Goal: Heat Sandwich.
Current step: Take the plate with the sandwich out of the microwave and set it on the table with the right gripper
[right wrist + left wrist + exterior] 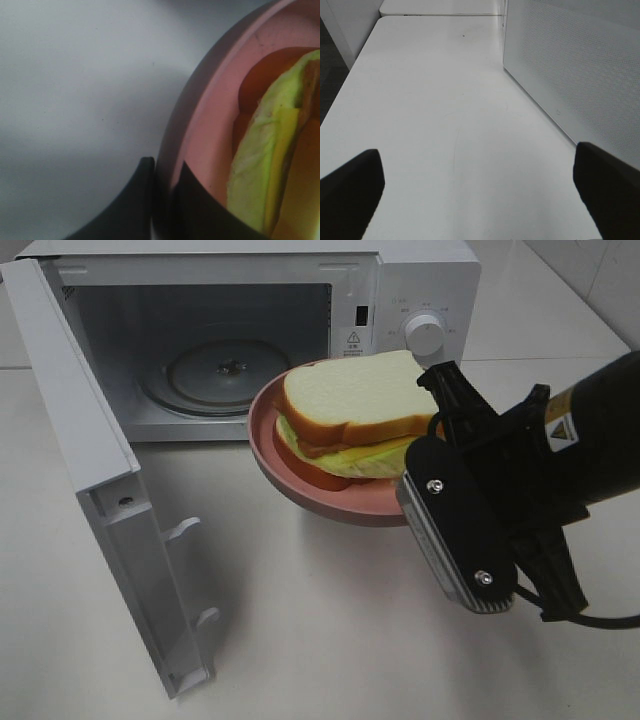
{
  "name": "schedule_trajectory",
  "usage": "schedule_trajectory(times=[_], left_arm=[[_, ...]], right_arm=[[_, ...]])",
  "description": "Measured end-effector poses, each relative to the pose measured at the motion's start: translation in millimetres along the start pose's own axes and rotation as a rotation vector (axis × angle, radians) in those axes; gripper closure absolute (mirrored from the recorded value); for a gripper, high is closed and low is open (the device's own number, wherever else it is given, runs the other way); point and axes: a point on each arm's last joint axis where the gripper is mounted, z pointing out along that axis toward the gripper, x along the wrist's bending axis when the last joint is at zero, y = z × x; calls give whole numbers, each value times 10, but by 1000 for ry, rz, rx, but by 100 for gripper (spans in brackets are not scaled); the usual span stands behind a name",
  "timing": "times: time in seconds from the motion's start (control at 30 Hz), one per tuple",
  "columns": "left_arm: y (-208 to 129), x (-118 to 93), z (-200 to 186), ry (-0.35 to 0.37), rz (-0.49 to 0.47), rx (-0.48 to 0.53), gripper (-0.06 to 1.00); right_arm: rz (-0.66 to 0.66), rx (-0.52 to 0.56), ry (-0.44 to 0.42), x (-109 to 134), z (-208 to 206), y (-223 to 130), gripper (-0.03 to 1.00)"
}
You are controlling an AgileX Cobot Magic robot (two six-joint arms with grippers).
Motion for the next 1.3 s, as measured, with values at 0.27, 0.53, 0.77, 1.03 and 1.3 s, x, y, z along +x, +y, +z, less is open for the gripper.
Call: schedule_trajectory(times=[0.27,0.53,0.77,1.03,1.3], left_arm=[[0,0,0,0,0,0,-2],[0,0,0,0,0,0,-2],[0,0,0,0,0,0,-2],[0,0,0,0,0,0,-2],[0,0,0,0,0,0,-2]], right_arm=[[33,-1,-8,148,-203,-27,90],[106,32,-21,338,-403,-92,90],[203,137,-41,405,-499,-203,90],[405,260,-85,413,-542,-321,90],[589,357,-102,448,-569,-405,90]])
